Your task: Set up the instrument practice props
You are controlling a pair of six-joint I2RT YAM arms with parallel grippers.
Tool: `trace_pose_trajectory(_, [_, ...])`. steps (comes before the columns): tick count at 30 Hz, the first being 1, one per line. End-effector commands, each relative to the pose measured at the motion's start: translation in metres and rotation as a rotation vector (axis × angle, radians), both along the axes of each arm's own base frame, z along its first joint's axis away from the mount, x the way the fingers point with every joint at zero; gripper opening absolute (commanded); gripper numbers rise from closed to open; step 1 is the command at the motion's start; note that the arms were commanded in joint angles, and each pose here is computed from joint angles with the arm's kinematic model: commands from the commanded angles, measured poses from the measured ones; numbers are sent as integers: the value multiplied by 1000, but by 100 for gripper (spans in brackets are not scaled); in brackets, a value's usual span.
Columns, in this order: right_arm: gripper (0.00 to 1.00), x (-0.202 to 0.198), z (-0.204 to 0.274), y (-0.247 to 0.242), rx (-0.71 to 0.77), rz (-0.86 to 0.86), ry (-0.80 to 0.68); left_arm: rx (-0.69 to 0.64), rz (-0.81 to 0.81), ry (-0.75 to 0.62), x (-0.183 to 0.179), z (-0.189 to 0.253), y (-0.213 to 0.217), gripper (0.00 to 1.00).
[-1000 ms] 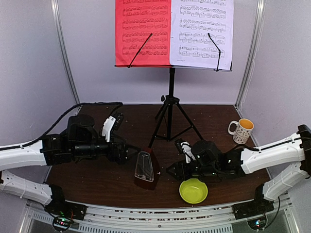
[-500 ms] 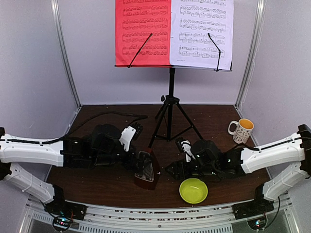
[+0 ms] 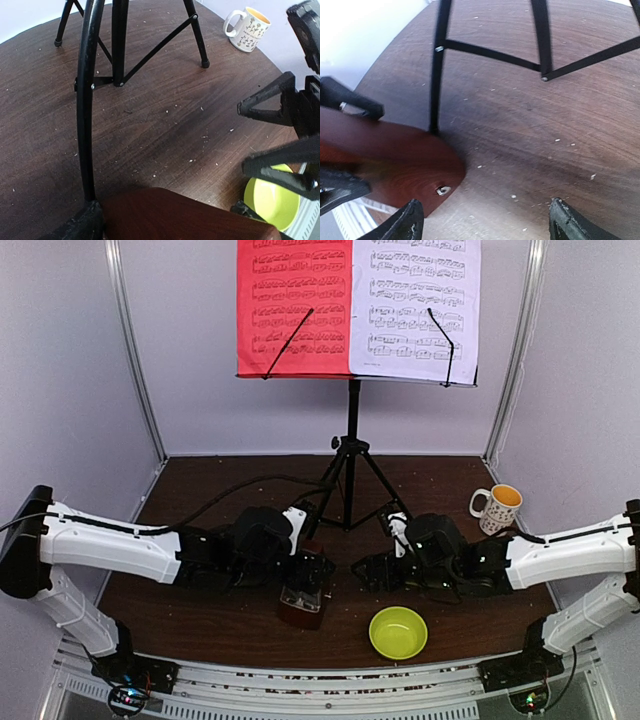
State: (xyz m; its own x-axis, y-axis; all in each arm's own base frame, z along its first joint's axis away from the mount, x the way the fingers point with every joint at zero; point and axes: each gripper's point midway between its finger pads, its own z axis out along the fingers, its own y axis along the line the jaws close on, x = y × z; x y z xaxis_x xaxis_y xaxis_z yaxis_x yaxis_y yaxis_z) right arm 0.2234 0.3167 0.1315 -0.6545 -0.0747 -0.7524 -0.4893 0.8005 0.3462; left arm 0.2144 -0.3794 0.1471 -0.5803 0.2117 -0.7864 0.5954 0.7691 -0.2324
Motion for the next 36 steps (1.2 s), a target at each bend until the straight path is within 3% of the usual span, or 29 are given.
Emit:
trace_pose_trajectory(1, [87,7,6,-4,11,-12,-11,33,58,-40,15,1,4,71])
trace_pose_trajectory(7, [87,7,4,5,21,39,-35,51,123,-17,20,-12,22,55])
trace_pose_trajectory(9, [87,8,2,7,5,55,-32,44,118,-2,19,-13,25,54])
trace_pose_trajectory(13, [88,8,11,10,14,73,-49,55,145,-20,21,-7,35,85])
trace_pose_trajectory(17, [90,9,20,4,23,45,-50,56,218,-35,23,9,52,97])
trace_pose_trajectory(23, [97,13,31,-12,32,-36,-72,0,276,-58,25,29,64,98])
trace_pose_trajectory(32, [98,11,37,-29,23,-67,-89,16,264,-24,19,28,57,98])
trace_pose_trajectory(36, [98,9,37,-28,45,-63,-86,31,258,-1,18,19,53,89])
